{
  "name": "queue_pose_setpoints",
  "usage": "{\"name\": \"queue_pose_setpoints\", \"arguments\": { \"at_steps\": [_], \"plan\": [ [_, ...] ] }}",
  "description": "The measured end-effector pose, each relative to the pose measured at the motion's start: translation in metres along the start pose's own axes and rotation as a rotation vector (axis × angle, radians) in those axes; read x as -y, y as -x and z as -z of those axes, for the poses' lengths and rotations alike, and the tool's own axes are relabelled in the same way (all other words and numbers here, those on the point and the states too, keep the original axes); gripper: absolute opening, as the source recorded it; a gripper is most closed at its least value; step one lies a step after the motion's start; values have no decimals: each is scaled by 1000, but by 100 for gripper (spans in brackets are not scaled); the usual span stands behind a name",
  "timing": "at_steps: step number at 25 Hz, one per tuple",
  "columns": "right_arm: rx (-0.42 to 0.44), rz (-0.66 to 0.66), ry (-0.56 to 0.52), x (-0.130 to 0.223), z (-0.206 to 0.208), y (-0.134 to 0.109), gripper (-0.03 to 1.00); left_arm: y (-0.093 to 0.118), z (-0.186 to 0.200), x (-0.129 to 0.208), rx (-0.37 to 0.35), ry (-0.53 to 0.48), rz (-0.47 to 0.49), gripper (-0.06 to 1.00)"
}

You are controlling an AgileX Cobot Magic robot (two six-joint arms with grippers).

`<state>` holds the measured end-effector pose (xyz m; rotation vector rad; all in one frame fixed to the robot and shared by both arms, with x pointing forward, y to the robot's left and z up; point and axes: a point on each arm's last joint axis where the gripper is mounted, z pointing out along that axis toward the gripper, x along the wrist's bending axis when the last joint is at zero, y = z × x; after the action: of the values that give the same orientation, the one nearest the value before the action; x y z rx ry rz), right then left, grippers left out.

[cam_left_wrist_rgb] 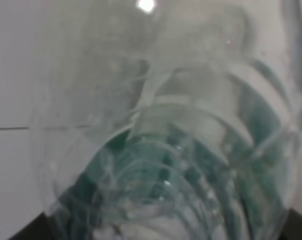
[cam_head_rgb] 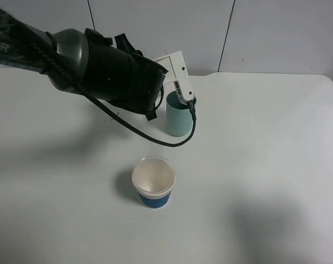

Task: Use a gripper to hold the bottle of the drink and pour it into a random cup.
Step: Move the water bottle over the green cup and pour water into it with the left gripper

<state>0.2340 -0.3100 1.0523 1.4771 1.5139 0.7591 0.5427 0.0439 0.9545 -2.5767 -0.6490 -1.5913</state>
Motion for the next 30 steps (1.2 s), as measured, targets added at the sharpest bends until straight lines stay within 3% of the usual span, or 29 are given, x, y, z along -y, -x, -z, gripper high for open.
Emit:
{"name": "queue_pose_setpoints", "arguments": {
  "at_steps": [15, 30],
  "plan": [
    [0, 0, 0, 0, 0, 0, 74, -2, 0, 2, -16, -21, -136, 52],
    [0, 0, 0, 0, 0, 0, 74, -4, 0, 4, -38, -50, -167, 52]
  ]
}}
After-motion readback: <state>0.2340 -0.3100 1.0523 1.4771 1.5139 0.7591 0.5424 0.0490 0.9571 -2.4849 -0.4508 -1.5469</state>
